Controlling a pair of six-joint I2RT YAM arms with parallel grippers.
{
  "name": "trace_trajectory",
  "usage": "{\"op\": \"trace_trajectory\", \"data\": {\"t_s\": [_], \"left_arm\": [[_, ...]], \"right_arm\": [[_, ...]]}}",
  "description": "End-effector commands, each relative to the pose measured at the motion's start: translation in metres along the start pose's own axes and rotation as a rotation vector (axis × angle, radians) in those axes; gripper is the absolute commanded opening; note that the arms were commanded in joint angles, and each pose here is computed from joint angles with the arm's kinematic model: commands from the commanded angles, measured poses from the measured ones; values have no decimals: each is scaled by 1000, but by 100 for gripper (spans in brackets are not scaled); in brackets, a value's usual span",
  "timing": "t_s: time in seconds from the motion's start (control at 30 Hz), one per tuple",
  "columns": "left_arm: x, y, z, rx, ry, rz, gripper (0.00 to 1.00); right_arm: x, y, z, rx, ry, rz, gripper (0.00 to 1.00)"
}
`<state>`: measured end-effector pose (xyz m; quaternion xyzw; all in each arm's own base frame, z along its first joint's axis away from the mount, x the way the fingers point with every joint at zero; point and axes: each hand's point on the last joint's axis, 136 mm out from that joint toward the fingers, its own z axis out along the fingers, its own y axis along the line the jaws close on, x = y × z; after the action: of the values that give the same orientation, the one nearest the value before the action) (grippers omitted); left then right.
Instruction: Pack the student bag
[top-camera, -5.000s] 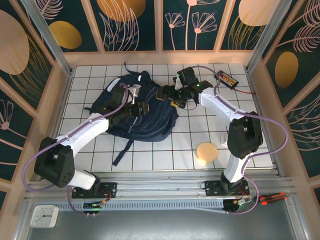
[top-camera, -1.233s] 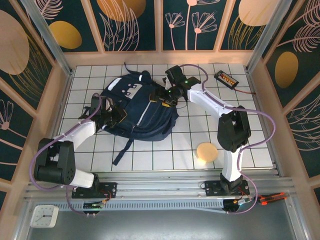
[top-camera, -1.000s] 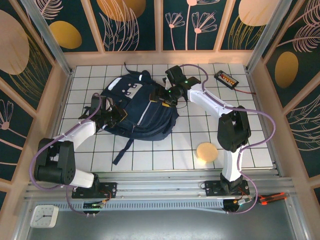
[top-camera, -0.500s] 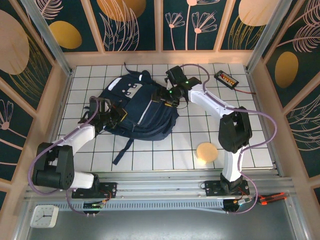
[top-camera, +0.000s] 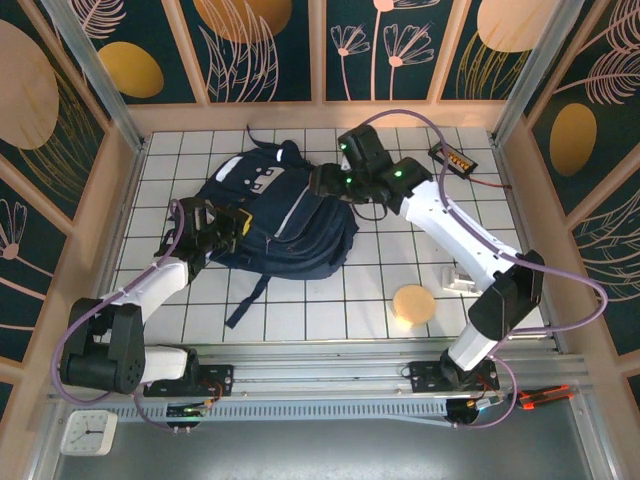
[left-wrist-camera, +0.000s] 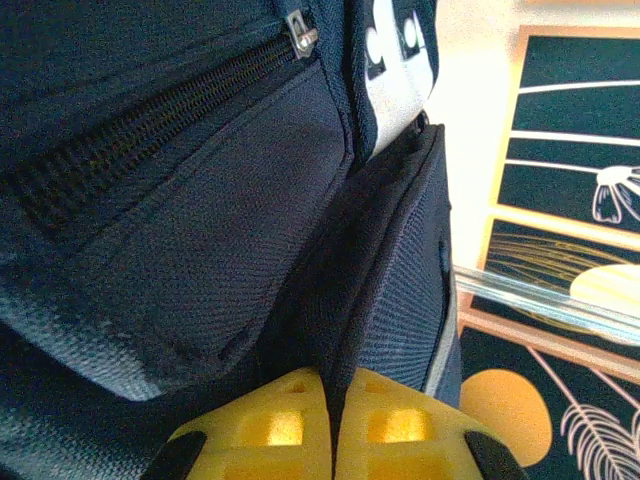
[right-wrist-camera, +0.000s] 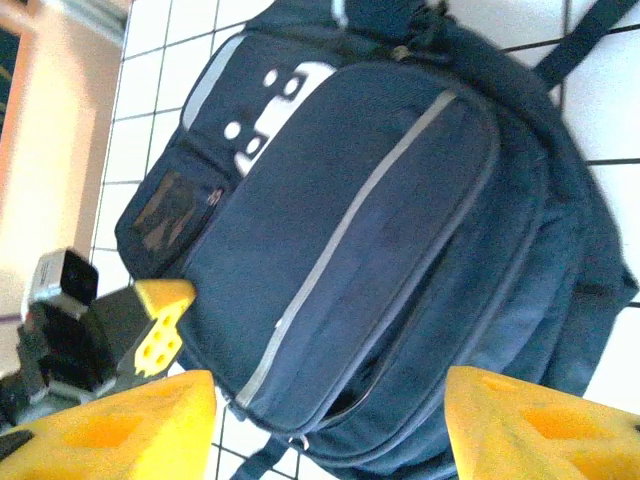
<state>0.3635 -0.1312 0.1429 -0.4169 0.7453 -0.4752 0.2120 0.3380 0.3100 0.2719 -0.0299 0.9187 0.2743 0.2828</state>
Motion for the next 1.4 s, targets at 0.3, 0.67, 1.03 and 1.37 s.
{"op": "trace_trajectory", "data": {"t_s": [0.3,0.67,1.03,1.37], "left_arm": [[27,-65,7,198,25,-15,0],[40,-72,12,182,50,1,0],[43,-67,4,176,44,2,0],[45,-66,3,183,50,-1,0]], "right_arm": [[112,37,50,87,134,-251,53],[133,24,78,38,108,-158,47],[126,13,92,61,96,-110,45],[115,20,101,37,109,-69,44]]}}
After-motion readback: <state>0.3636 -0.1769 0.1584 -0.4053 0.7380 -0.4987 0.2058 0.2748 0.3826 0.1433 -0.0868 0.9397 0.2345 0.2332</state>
